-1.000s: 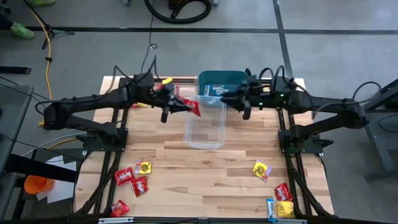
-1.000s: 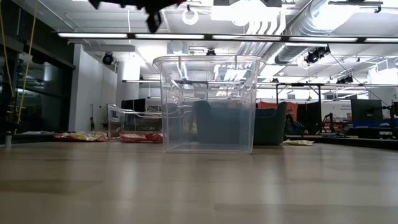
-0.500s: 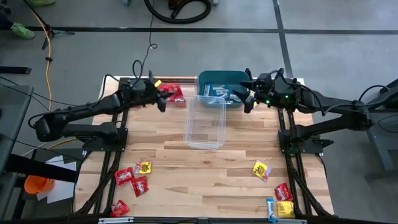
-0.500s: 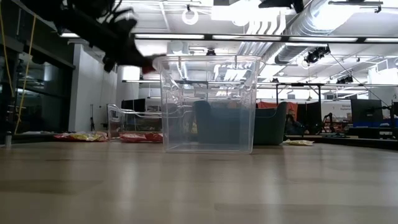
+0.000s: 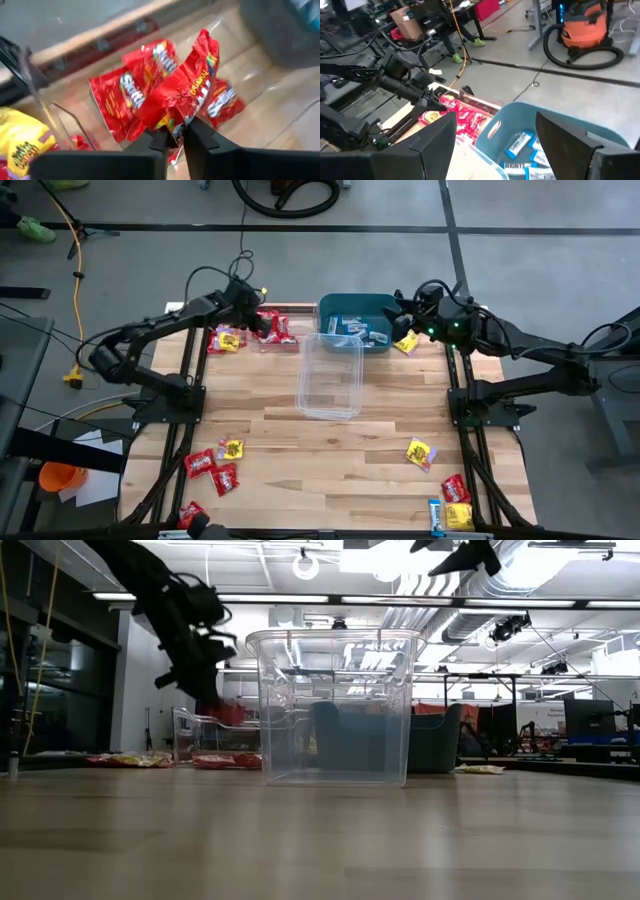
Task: Sort candy
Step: Put the red candy into the transparent bin
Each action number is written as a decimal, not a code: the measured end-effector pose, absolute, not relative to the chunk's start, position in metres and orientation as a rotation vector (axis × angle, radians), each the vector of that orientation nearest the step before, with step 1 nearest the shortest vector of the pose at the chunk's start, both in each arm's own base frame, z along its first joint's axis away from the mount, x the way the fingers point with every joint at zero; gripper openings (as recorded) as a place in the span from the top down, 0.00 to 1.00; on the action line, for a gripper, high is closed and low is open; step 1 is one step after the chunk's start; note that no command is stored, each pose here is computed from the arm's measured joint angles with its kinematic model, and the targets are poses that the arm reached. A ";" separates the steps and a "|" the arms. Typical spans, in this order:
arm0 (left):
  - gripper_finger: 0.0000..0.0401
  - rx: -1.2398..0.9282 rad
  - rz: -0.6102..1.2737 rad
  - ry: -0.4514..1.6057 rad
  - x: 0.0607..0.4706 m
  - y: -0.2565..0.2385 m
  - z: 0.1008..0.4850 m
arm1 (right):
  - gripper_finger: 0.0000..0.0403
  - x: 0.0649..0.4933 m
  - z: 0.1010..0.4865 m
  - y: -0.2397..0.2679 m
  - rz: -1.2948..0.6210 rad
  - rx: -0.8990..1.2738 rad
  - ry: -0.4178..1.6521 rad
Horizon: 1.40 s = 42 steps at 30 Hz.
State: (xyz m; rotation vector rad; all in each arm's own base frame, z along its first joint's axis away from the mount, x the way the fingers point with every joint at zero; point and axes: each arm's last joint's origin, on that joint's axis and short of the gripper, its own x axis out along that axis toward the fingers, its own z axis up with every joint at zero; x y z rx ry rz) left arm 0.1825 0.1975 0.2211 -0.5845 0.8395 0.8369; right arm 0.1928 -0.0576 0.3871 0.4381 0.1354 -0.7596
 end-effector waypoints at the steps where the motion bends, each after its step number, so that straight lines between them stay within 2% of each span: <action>1: 0.91 -0.588 0.839 0.853 0.184 0.199 0.218 | 0.34 0.193 0.386 -0.058 -0.762 0.451 0.141; 9: 0.70 -0.586 0.850 0.847 0.184 0.199 0.217 | 0.34 0.192 0.382 -0.057 -0.756 0.460 0.183; 13: 0.60 -0.589 0.837 0.768 0.179 0.192 0.235 | 0.34 0.191 0.382 -0.057 -0.757 0.470 0.182; 16: 0.55 -0.641 0.756 0.627 0.175 0.184 0.263 | 0.34 0.191 0.382 -0.057 -0.752 0.450 0.189; 20: 0.54 -0.690 0.535 0.408 0.168 0.159 0.306 | 0.34 0.191 0.382 -0.057 -0.752 0.446 0.190; 24: 0.54 -0.611 0.374 0.244 0.158 0.116 0.343 | 0.34 0.192 0.382 -0.056 -0.721 0.453 0.199; 29: 0.54 -0.565 0.211 0.081 0.145 0.062 0.361 | 0.34 0.193 0.382 -0.054 -0.646 0.449 0.225; 34: 0.54 -0.594 0.095 0.008 0.140 0.019 0.343 | 0.34 0.194 0.382 -0.052 -0.573 0.465 0.242; 38: 0.54 -0.611 0.032 0.066 0.146 -0.007 0.318 | 0.34 0.196 0.384 -0.050 -0.475 0.493 0.232; 42: 0.54 -0.472 -0.048 0.148 0.154 -0.030 0.311 | 0.34 0.201 0.394 -0.045 -0.321 0.491 0.161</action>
